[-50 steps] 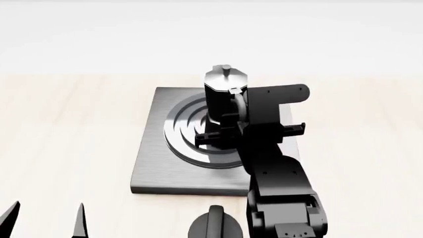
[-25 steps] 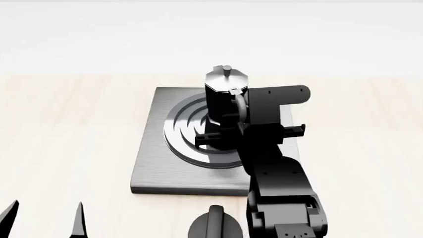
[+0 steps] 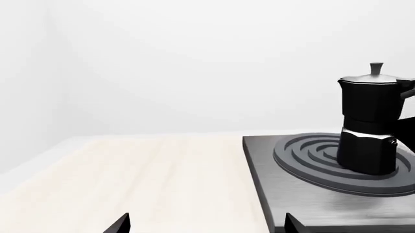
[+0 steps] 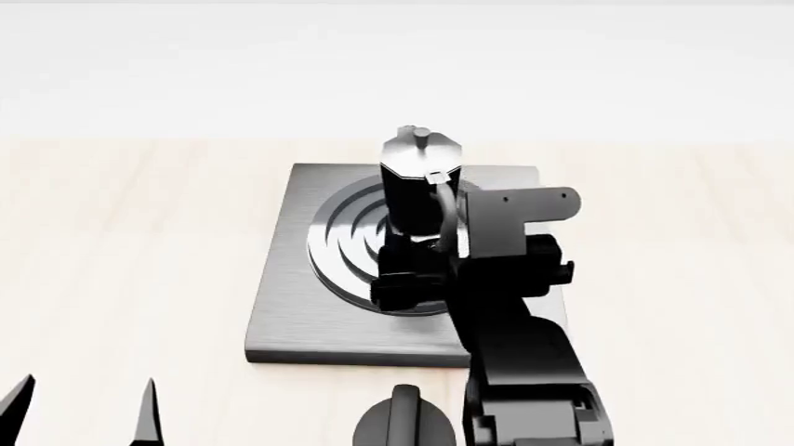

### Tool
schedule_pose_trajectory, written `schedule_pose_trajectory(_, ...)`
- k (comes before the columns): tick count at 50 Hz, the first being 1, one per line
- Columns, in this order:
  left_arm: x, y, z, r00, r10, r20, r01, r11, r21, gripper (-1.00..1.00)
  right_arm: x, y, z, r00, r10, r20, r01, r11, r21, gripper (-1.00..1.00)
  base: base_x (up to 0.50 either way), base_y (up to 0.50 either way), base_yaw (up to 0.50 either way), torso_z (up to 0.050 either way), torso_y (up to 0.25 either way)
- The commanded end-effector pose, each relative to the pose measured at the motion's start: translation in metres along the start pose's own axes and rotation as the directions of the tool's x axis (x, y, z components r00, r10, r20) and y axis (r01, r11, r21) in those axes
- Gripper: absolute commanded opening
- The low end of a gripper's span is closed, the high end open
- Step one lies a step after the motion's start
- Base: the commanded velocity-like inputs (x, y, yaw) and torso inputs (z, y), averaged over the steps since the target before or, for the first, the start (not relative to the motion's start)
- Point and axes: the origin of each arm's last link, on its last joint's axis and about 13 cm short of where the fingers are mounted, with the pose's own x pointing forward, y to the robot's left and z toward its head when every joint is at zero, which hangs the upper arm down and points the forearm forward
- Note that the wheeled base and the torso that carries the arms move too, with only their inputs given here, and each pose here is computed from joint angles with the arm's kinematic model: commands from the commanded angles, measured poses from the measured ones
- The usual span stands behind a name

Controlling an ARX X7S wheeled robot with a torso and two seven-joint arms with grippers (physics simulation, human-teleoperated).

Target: Put the moka pot on the stove.

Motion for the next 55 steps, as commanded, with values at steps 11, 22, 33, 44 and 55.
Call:
schedule_pose_trajectory(11, 0.003, -0.001, 0.004, 1.000, -0.007, 0.024, 0.008, 1.000, -0.029, 1.00, -0.006, -0.002, -0.023, 1.000, 0.007, 0.029, -0.005, 0.997, -0.083, 1.00, 0.00, 0.00, 0.00, 0.000, 0.000)
schedule_pose_trajectory(22, 0.002, -0.001, 0.005, 1.000, -0.008, 0.027, 0.009, 1.000, -0.026, 1.00, -0.006, -0.006, -0.021, 0.995, 0.043, 0.094, -0.035, 0.996, -0.082, 1.00, 0.00, 0.00, 0.00, 0.000, 0.000)
schedule_pose_trajectory(33, 0.006, 0.000, 0.007, 0.999, -0.006, 0.033, 0.007, 1.000, -0.028, 1.00, -0.008, -0.009, -0.023, 0.988, 0.023, 0.155, -0.008, 0.995, -0.096, 1.00, 0.00, 0.00, 0.00, 0.000, 0.000)
schedule_pose_trajectory(44, 0.009, -0.001, 0.006, 0.999, -0.006, 0.032, 0.007, 1.000, -0.026, 1.00, -0.023, -0.009, -0.012, 0.972, 0.037, 0.232, -0.014, 0.995, -0.100, 1.00, 0.00, 0.00, 0.00, 0.000, 0.000)
schedule_pose_trajectory(55, 0.006, 0.001, 0.009, 0.999, -0.006, 0.039, 0.007, 1.000, -0.028, 1.00, -0.042, -0.006, -0.001, 0.953, 0.067, 0.294, -0.040, 0.994, -0.097, 1.00, 0.00, 0.00, 0.00, 0.000, 0.000)
